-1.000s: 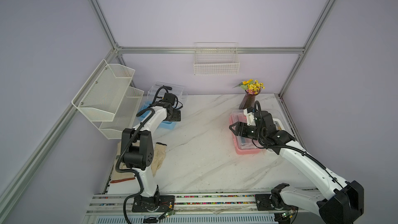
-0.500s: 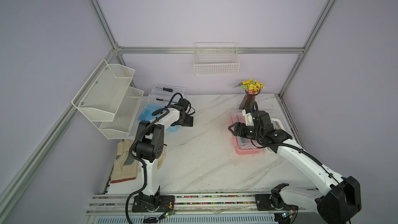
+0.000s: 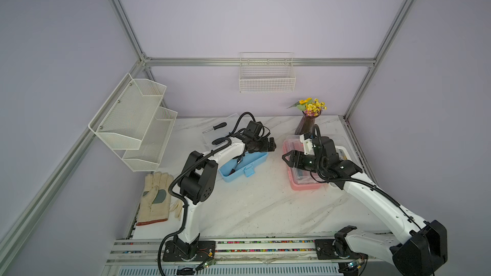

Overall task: Close toolboxes
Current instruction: Move the toolbox to the center of the board, then adjust the toolbox at the center of the board.

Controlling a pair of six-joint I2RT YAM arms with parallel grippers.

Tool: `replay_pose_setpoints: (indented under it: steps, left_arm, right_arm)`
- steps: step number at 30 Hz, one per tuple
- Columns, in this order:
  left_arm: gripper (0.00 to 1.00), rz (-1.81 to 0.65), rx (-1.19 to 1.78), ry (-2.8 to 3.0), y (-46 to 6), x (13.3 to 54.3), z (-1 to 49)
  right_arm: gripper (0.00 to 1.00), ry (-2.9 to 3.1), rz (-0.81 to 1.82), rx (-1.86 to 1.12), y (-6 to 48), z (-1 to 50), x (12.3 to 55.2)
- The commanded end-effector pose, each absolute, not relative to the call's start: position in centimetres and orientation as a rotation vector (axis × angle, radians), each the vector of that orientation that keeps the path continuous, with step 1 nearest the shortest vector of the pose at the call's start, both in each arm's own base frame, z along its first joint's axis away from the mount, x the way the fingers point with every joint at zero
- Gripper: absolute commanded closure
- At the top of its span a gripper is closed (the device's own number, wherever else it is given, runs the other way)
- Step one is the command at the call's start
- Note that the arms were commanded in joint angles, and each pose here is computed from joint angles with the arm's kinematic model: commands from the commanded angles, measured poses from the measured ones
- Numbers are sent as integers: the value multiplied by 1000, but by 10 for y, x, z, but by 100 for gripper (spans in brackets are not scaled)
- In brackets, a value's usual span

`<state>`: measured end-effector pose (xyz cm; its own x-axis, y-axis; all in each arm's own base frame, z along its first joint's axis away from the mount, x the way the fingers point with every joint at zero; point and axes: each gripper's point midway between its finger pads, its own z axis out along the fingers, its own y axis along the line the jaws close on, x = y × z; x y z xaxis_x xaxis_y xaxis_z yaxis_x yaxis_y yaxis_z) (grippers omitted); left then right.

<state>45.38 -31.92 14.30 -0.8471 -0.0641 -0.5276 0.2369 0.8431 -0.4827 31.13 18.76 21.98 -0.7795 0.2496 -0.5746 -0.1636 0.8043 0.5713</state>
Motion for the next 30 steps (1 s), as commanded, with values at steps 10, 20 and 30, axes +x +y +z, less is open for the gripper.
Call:
replay_pose_setpoints:
  steps: [10, 20, 30]
  left_arm:
    - [0, -308, -214, 2245, -84, 426, 274]
    - [0, -369, -401, 2214, -19, 399, 257]
    - [0, -415, -382, 2244, -27, 379, 239]
  right_arm:
    - [27, 2423, 683, 98, 283, 169, 310]
    - [37, 2403, 632, 303, 310, 115, 370]
    - [37, 2442, 595, 321, 325, 92, 400]
